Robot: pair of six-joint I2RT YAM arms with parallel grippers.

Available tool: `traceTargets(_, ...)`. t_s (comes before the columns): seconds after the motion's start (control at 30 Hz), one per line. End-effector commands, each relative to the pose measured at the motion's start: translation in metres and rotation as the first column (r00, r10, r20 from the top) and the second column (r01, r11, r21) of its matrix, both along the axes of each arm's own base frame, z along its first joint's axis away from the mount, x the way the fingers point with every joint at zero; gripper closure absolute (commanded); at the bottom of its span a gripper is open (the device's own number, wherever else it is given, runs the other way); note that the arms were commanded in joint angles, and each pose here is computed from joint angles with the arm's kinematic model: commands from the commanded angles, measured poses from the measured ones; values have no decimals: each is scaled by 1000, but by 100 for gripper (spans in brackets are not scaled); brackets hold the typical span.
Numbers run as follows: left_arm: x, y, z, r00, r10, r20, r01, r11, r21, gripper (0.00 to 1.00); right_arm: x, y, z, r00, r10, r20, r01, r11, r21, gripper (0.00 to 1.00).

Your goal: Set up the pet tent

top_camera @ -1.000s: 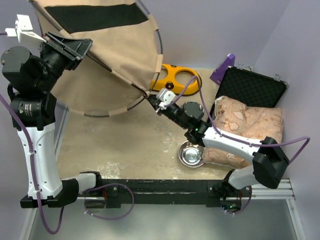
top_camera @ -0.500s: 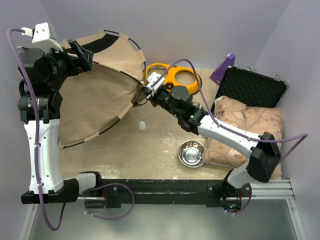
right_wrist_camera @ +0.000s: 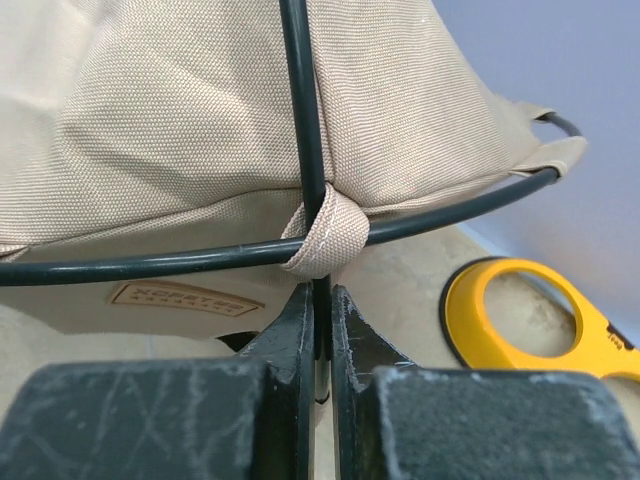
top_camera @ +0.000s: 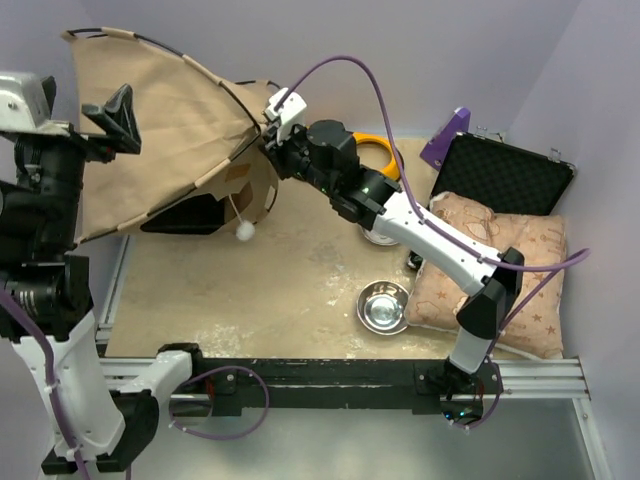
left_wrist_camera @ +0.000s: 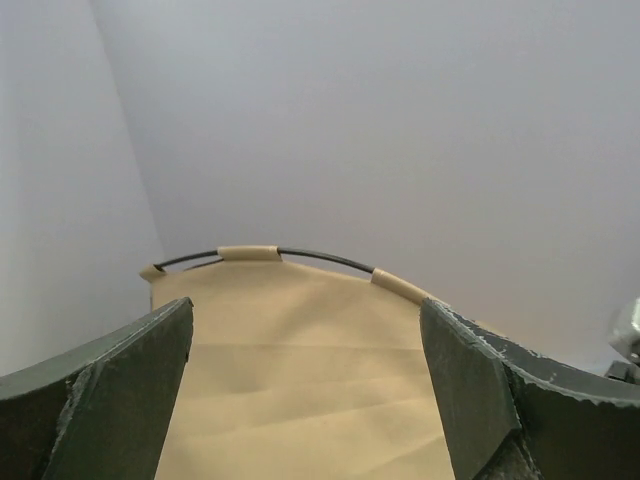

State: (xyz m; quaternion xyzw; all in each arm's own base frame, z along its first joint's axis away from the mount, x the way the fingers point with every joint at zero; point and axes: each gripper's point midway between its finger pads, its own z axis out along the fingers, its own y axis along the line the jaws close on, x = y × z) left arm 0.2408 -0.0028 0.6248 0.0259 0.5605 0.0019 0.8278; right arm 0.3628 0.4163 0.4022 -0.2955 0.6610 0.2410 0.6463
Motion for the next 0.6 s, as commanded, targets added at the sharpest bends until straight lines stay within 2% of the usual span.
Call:
traceTargets(0.0, 10, -9, -11, 999, -40, -20, 42, 996, 73, 0, -1, 1, 27, 998, -48, -31, 51, 995, 92, 100)
traceTargets(0.13, 20, -3, -44, 989, -21, -149, 20, 1000, -9, 0, 5, 38, 29, 998, -12, -57, 17, 997, 78, 100)
traceTargets(0.17, 20, 0, -47, 986, -10, -164, 8, 1000, -12, 0, 2, 44, 48, 999, 14, -43, -9, 994, 110, 89)
traceTargets(0.27, 18, 4, -52, 981, 12, -193, -18, 999, -30, 0, -7, 50, 89, 997, 73, 7, -73, 977, 200, 40)
traceTargets(0.37, 20, 7, -63, 970, 29, -240, -39, 999, -36, 0, -27, 46, 127, 983, 149, 107, -174, 945, 276, 12)
traceTargets(0.47, 27, 4, -77, 955, 8, -295, -19, 999, -37, 0, -47, 37, 137, 961, 204, 188, -252, 926, 281, 6)
traceTargets(0.57, 33, -13, -92, 933, -85, -350, 82, 996, -24, 0, -56, 33, 109, 954, 248, 167, -282, 933, 225, 2)
